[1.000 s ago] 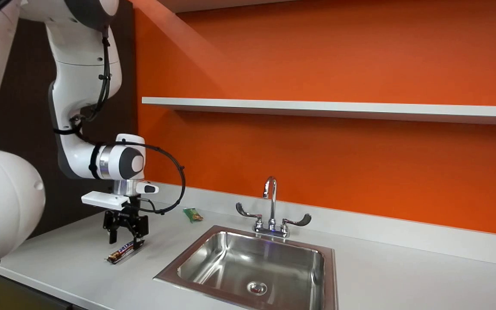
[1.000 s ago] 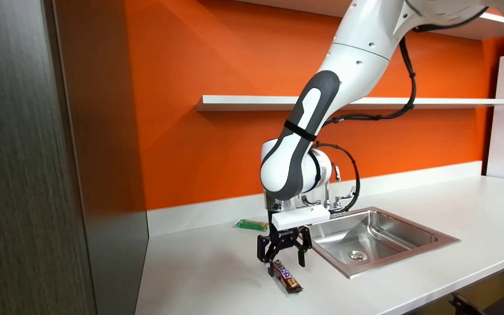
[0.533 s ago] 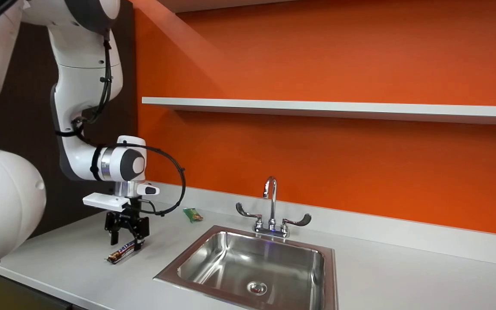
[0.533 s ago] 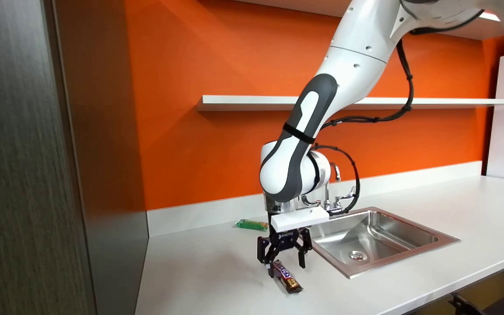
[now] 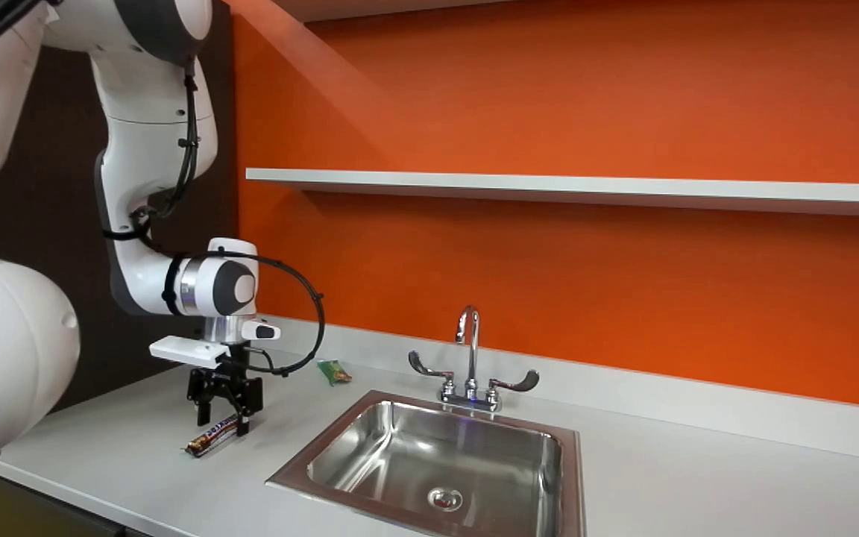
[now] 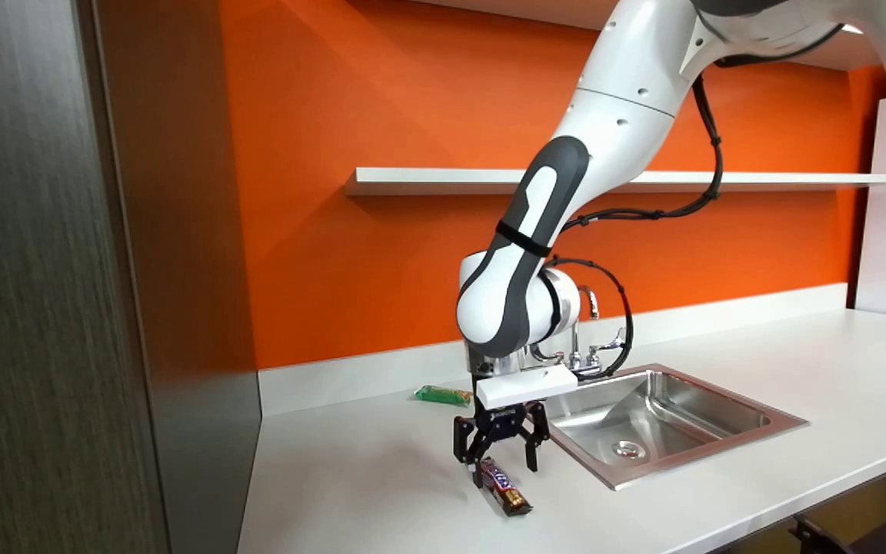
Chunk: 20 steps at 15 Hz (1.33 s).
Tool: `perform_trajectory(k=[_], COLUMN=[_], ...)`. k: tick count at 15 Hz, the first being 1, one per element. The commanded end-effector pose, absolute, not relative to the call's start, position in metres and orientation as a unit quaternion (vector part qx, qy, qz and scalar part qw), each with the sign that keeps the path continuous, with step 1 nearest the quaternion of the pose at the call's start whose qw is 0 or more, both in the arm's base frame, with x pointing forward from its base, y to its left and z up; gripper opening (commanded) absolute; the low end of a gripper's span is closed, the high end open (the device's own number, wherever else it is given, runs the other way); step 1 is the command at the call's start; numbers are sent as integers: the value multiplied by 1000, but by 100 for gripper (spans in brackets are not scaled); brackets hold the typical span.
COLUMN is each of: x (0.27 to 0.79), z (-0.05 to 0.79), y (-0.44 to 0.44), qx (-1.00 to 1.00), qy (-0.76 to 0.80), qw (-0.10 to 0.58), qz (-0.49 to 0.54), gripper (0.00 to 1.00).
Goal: Put the snickers bar inside the sink
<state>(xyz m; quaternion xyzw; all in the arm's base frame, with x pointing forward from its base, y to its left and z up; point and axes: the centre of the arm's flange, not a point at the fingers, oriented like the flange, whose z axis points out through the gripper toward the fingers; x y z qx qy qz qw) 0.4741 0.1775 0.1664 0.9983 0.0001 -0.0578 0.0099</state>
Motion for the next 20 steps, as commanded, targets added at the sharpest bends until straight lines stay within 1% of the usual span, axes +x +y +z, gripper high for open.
perform_trajectory(k=[1, 2, 3, 4, 5, 8, 13, 14, 16, 20], x=[480, 480, 480, 480, 480, 482, 485, 485, 487, 497], z=[164, 164, 163, 162, 162, 161, 159, 158, 157, 183], y=[181, 180, 180, 179, 179, 178, 178, 177, 176, 163], qx=[999, 998, 998, 998, 998, 998, 998, 998, 998, 999], qy=[-11, -12, -13, -14, -14, -16, -17, -17, -18, -21], qw=[19, 19, 20, 20, 20, 20, 20, 21, 22, 21], qz=[-50, -50, -50, -50, -50, -50, -53, -54, -54, -32], gripper=[100, 100, 93, 74, 67, 42, 4, 0, 4, 4])
